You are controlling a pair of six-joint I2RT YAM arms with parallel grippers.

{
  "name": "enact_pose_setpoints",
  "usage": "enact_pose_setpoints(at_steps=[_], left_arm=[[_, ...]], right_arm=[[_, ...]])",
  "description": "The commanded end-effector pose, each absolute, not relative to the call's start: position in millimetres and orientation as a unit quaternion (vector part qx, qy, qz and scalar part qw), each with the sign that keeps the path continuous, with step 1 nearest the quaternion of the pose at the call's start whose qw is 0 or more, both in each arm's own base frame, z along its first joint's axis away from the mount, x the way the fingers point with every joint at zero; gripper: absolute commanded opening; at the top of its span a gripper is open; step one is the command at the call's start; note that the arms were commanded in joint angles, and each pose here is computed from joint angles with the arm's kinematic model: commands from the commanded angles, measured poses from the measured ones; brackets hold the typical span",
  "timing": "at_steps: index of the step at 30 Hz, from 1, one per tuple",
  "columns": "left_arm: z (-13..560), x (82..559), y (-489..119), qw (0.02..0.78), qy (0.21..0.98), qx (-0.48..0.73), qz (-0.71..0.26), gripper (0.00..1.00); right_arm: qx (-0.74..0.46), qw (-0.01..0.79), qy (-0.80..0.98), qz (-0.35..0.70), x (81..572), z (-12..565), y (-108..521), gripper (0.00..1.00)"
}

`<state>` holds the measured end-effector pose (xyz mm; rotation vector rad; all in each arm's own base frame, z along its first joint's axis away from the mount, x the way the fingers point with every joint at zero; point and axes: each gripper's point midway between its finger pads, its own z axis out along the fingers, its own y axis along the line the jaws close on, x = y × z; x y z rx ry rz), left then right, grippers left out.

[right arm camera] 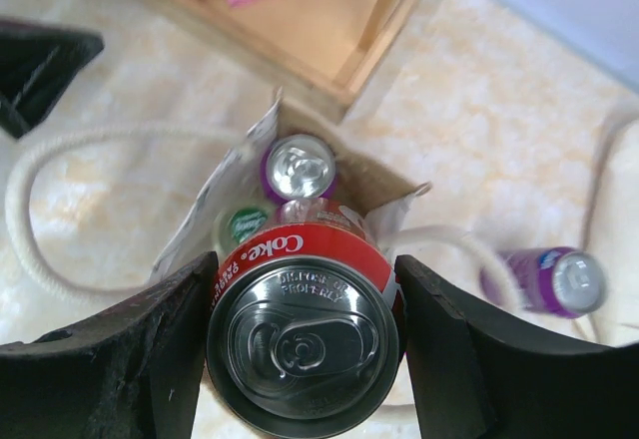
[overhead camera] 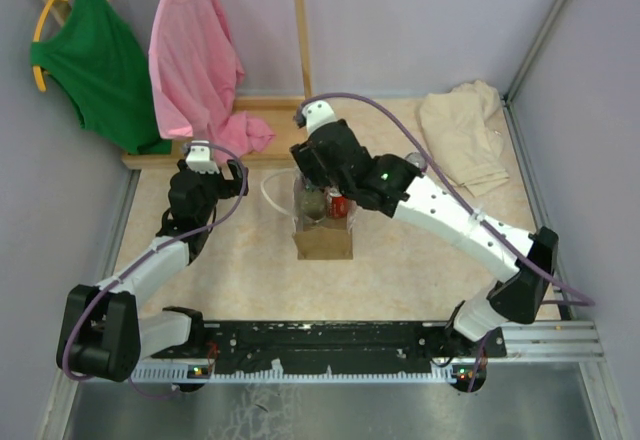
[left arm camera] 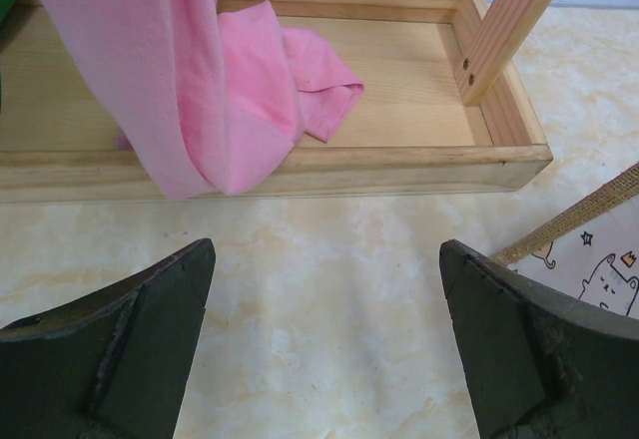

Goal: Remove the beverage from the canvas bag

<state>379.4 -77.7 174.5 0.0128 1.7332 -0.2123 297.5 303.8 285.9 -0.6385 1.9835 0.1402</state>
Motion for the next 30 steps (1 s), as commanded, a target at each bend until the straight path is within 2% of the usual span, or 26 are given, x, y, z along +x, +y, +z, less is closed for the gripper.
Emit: enact_pose_setpoints(at_steps=[1,8,12,18,26,30], left_arm=[[188,383,-84,0.657,0.746,0.008,-0.108,1.0],[185,383,-86,0.655,0.747,0.007,-0.113,1.0],[187,382,-85,0.658,0.745,0.008,-0.111,1.0],[190,383,-85,0.66,0.743,0.01,-0.11,1.0],[186,383,-86,0.656,0.746,0.012,-0.11,1.0],[186,382,-85,0.656,0.747,0.013,-0.107,1.0]], right_arm=[[-0.183,0.611,0.769,0.049,324,388,262,0.0],[-0.067,0.654,0.754,-0.014,353,428,168,0.0],[0.011,0.648,0.76,-0.049,360,417,104,0.0],[0.078,0.597,0.796,-0.058,355,345,46,0.0],[0.081,0.525,0.846,-0.042,348,242,52,0.0],[0.078,0.515,0.853,-0.029,348,213,57,0.0]])
